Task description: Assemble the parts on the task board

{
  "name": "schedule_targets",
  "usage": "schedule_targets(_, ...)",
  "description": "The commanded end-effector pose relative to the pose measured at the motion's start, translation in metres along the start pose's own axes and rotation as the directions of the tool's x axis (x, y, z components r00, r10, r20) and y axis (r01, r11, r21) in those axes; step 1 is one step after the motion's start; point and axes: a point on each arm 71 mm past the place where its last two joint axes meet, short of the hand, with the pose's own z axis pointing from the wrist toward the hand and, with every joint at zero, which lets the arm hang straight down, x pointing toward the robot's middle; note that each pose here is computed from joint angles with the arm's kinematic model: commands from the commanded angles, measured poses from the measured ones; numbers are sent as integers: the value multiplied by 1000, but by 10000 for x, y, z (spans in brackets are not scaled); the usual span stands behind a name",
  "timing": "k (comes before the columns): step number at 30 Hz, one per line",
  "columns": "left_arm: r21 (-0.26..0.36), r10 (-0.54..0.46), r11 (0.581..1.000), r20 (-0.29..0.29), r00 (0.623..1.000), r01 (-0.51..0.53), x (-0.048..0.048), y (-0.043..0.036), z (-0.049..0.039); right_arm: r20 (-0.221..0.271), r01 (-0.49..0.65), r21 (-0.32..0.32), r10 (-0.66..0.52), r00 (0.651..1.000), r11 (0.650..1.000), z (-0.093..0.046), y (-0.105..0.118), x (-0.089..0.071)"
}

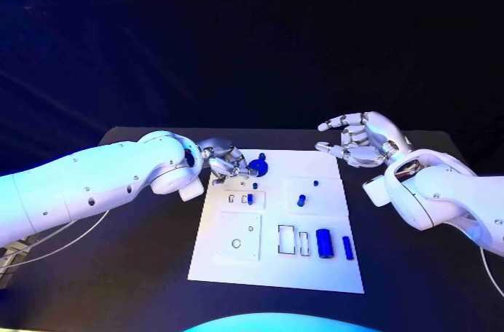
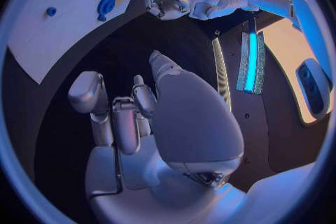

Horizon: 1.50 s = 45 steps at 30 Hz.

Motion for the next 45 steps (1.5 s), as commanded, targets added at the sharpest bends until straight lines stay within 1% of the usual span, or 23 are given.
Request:
schedule_targets(1,-157,176,970,-85,981,-188,41,59,25,19,-46,30,45,999,999,5,-47,-54)
schedule_targets(5,-197,221,951,-115,969,-240,67,35,67,30,-44,50,42,999,998,10,-93,-102)
schedule_targets(9,-214,256,937,-125,959,-278,88,10,103,31,-42,61,41,999,997,19,-117,-118)
schedule_targets(22,-215,285,926,-142,948,-311,138,-76,175,22,-34,72,32,999,997,42,-137,-113)
schedule_targets(34,-219,286,922,-166,944,-318,172,-78,227,17,-33,79,32,999,996,67,-146,-95)
schedule_targets(45,-213,281,924,-188,941,-318,224,-100,276,17,-33,81,32,999,996,83,-147,-77)
